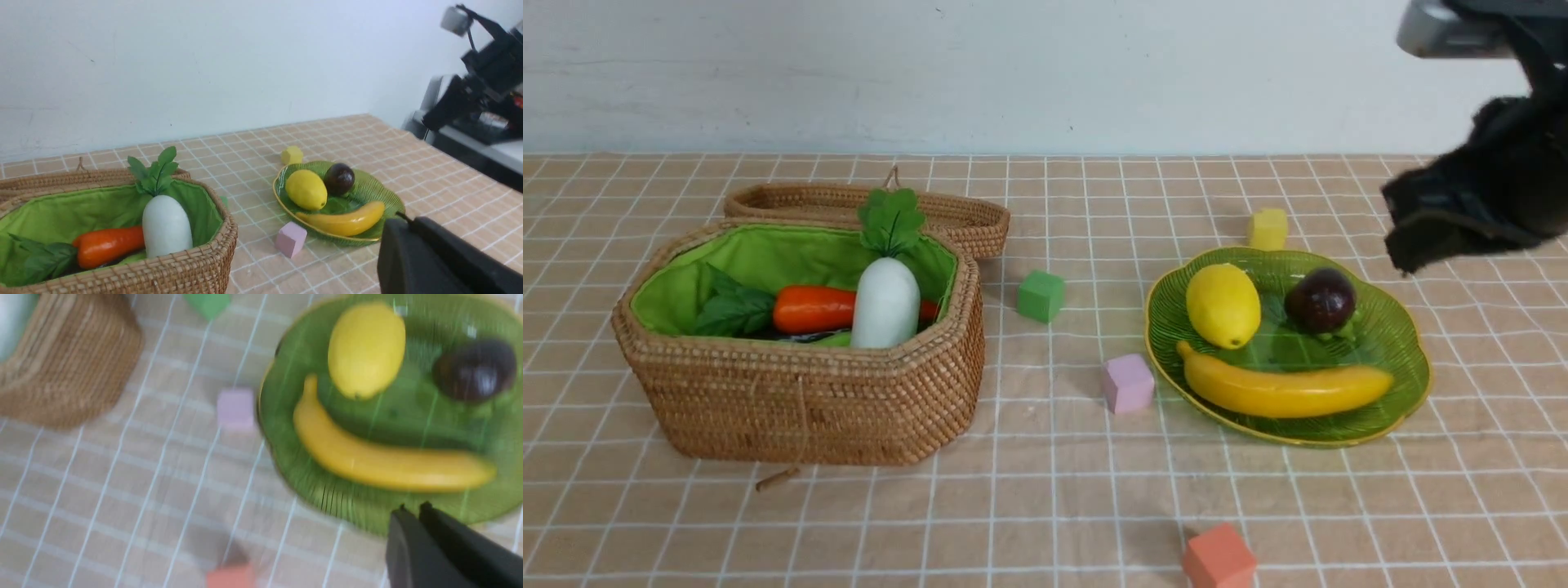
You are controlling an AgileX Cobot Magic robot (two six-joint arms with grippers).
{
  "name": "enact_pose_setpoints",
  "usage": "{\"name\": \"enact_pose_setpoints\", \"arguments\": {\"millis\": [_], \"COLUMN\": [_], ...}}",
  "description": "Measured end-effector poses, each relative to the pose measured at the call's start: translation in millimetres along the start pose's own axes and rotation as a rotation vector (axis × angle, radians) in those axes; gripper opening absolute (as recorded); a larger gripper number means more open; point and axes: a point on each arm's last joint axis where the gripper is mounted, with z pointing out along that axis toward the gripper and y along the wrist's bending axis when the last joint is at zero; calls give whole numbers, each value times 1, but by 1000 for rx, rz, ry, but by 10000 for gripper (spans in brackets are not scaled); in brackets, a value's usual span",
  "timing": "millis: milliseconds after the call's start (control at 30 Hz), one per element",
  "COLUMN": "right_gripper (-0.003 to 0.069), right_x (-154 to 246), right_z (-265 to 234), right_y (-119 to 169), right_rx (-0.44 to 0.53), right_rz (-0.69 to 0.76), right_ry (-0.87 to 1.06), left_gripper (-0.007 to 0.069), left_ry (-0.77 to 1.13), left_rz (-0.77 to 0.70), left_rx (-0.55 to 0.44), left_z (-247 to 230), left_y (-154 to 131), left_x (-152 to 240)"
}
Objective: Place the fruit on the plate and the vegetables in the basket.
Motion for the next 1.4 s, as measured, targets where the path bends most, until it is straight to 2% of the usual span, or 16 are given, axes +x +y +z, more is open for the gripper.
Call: {"name": "enact_pose_setpoints", "arguments": {"millis": [100, 167, 333, 533, 733, 1000, 1167, 1233, 1300, 1400], "right_gripper": [-6, -4, 3, 3, 15, 20, 13, -5, -8, -8], "right_x": [58, 78, 162, 221, 240, 252, 247, 249, 261, 282], "right_z": [-29, -36, -64, -77, -71, -54, -52, -46, -33, -10], "right_y": [10, 12, 21, 18, 13, 9, 3, -4, -11, -19], "right_rx": [0, 4, 13, 78, 76, 83, 149, 202, 274, 328], "right_rz": [52, 67, 163, 233, 281, 296, 227, 180, 147, 144], "right_ry": [-2, -5, -100, -280, -489, -457, -540, -660, -733, -757], "left_gripper": [-13, -13, -13, -13, -13, -13, -13, -13, -13, -13], "left_ry": [-64, -55, 14, 102, 170, 222, 231, 231, 231, 231], "left_rz": [-40, -37, -53, -69, -63, -61, -60, -60, -60, -60], "left_rx": [15, 14, 13, 2, -21, -47, -51, -51, -51, -51], "left_z": [-17, -15, -6, 2, 5, 4, 4, 4, 4, 4], "left_y": [7, 8, 9, 11, 14, 16, 16, 16, 16, 16], "left_x": [27, 37, 59, 79, 94, 100, 101, 101, 101, 101]}}
